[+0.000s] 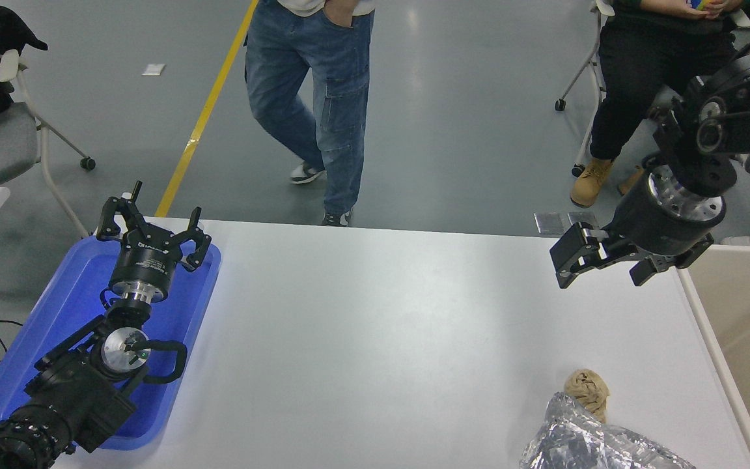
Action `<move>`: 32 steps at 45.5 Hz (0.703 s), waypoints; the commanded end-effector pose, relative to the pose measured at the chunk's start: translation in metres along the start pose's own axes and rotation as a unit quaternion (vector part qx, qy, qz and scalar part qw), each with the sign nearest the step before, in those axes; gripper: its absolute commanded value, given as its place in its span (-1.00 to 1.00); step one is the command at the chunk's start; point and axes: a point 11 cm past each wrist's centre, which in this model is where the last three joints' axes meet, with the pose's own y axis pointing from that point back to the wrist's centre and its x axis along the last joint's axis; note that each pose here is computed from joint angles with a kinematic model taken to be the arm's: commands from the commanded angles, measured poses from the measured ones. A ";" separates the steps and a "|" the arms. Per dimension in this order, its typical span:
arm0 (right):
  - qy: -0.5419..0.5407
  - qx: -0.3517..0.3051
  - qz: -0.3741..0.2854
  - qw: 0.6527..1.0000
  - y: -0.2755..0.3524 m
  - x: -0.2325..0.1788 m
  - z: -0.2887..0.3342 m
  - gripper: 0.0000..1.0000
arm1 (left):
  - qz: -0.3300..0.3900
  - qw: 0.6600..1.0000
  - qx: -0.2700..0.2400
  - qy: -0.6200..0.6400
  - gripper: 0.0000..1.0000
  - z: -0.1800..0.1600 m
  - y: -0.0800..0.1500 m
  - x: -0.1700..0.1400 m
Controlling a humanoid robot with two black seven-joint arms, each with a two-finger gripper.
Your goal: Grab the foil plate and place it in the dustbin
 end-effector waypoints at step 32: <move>0.003 0.000 0.004 1.000 0.003 0.002 -0.002 1.00 | 0.000 1.000 0.000 0.000 1.00 0.000 0.000 0.000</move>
